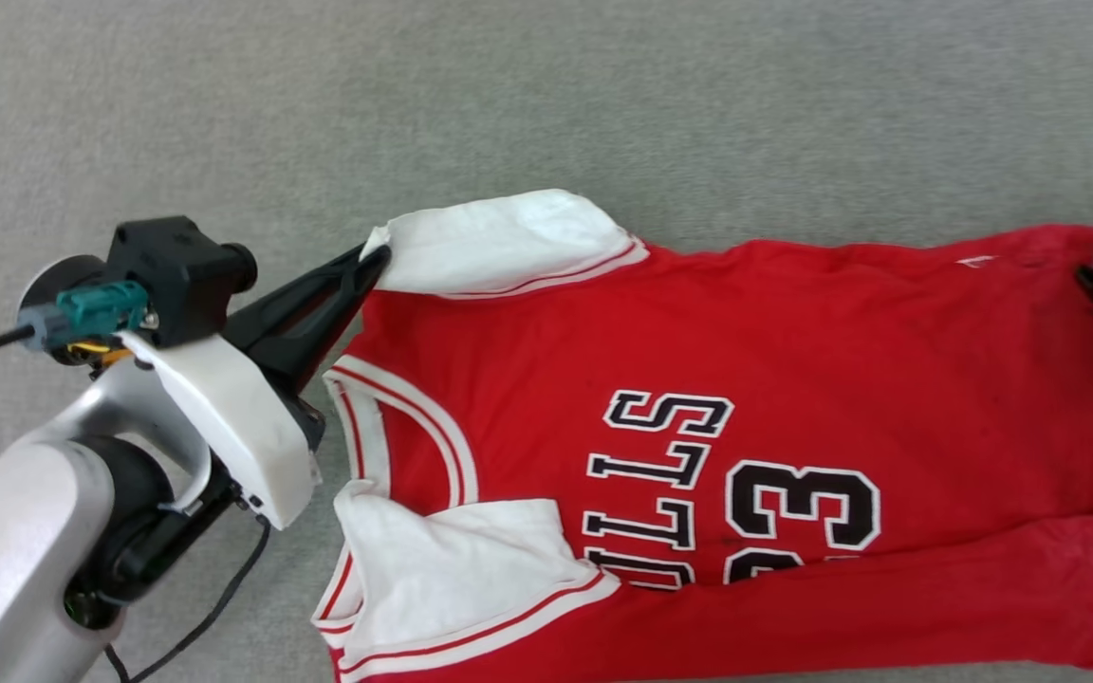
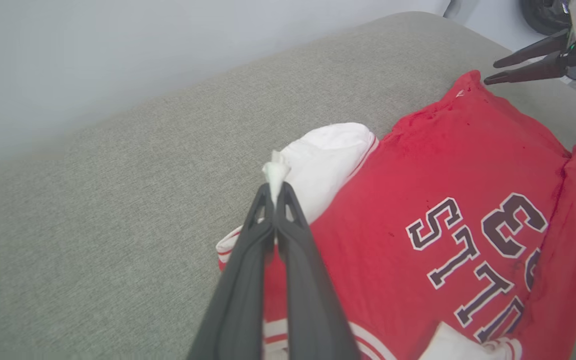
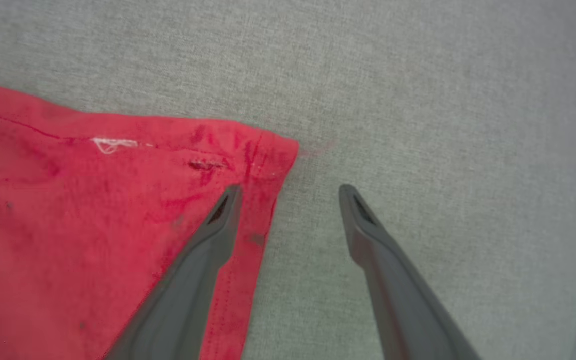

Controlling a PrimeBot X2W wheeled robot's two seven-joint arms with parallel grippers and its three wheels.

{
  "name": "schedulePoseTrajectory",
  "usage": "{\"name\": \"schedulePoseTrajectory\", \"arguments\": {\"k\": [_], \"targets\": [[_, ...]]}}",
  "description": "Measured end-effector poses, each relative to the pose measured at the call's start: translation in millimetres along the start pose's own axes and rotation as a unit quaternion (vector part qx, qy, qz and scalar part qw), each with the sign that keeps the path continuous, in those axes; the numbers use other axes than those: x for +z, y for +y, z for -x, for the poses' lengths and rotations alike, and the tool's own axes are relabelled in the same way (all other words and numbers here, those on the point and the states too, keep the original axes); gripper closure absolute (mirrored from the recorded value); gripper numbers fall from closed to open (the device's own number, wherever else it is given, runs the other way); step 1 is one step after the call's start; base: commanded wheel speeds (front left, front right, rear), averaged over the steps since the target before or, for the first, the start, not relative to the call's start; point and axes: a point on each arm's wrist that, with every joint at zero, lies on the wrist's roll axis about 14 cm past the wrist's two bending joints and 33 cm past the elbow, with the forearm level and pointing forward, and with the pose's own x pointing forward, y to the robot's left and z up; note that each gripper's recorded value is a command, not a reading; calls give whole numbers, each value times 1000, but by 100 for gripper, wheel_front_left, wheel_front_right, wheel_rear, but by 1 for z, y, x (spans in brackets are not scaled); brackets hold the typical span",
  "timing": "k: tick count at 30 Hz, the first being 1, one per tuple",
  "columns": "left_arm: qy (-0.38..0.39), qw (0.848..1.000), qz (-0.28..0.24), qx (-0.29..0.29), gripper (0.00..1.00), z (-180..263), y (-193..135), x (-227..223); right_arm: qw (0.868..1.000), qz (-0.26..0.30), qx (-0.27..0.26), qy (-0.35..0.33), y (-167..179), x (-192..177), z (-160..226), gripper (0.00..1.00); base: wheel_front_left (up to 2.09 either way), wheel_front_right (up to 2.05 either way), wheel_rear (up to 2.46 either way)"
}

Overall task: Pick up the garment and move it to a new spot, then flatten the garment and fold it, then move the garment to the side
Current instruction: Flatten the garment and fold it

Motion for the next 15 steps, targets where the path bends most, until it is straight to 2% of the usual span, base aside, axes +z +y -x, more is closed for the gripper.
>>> {"name": "schedulePoseTrajectory", "arguments": {"k": [4, 11, 12, 15], "targets": [[-1, 1000, 3, 12, 100, 6, 2, -7, 999, 16, 6, 38, 8, -8, -25, 0, 0, 0, 0], [3, 1000, 12, 26, 100, 12, 7, -19, 997, 38, 14, 63, 19, -11, -52, 0, 0, 0, 0], [7, 999, 19, 26, 100, 14, 5, -24, 997, 37, 22, 57, 26, -12, -53, 100, 0, 0, 0], [2, 999, 18, 33, 100, 18, 7, -23, 998, 28, 27, 43, 29, -10, -49, 100, 0, 0, 0]]}}
